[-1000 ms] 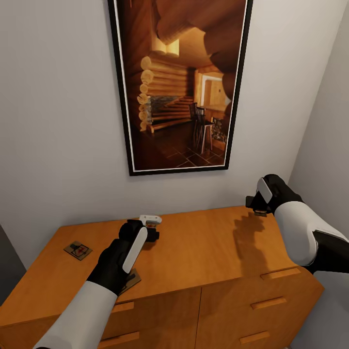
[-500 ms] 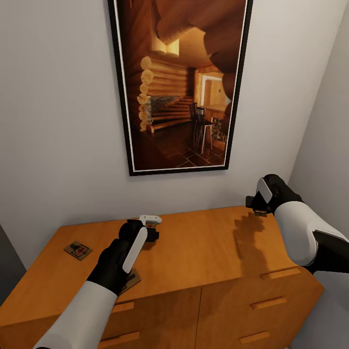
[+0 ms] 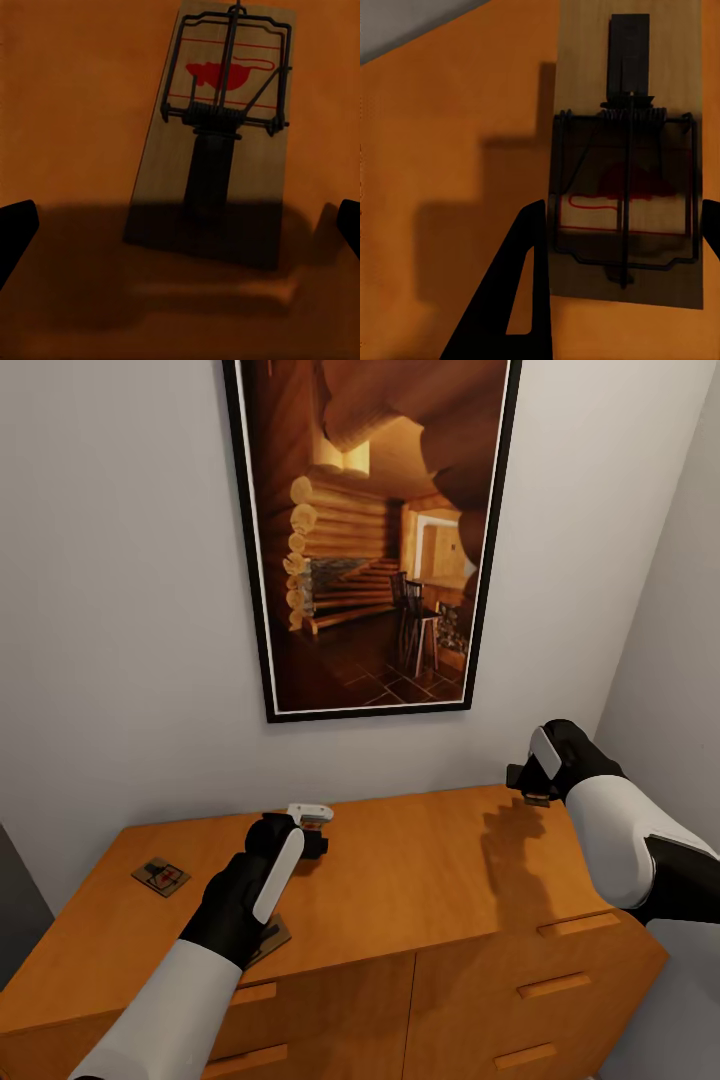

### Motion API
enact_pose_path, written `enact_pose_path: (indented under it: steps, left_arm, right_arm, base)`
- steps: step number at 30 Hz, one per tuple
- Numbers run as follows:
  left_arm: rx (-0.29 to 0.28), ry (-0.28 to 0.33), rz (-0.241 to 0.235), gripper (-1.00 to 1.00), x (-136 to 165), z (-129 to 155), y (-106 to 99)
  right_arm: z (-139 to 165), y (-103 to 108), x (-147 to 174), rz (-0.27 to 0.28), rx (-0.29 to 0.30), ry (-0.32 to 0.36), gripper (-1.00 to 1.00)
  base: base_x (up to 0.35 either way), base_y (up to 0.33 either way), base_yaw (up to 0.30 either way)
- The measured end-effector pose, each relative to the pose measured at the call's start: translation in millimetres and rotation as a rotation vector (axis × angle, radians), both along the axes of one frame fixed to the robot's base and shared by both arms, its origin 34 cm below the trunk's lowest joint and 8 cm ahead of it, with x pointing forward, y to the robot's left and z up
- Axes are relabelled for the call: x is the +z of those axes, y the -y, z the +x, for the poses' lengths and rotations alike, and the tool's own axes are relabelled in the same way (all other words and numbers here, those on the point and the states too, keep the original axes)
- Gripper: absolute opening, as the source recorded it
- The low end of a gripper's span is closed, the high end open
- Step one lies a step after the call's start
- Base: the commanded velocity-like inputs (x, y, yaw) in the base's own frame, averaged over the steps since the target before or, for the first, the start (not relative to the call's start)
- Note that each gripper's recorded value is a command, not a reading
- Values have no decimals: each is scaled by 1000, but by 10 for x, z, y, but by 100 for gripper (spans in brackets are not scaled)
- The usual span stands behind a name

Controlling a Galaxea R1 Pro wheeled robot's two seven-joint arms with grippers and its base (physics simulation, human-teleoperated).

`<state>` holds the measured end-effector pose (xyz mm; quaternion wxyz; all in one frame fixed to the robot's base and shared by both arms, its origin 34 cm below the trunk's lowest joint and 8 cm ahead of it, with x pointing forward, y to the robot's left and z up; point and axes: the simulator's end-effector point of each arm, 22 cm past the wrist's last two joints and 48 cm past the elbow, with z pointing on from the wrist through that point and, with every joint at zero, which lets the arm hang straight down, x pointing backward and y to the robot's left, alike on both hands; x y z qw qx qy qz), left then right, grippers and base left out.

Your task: Take the four mousetraps from the cabinet in the bathroom and place them on the bathroom floor. Make sure all four end up on the same floor surface, and ensure that at least two of them are either under or directly next to the same bathroom sink.

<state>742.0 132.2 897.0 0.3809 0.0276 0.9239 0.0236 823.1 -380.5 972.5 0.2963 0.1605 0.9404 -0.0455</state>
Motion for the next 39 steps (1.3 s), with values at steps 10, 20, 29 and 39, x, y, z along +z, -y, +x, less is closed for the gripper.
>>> enact_pose_path:
  steps: [10,20,29,39]
  left_arm:
    - [0,0,-4,100,1,-2,10]
    - [1,1,-1,100,-1,1,4]
    - [-2,2,8,100,4,2,3]
    - [-18,4,24,100,12,-9,46]
  right_arm:
    - [-1,-11,3,1,1,1,-100]
    - [2,-13,-1,1,2,0,-100]
    - [4,-22,-3,2,3,0,-100]
    - [2,-12,-1,0,1,0,-100]
  base:
    - [124,0,0]
    - [36,0,0]
    - [1,0,0]
    - [-7,-1,0]
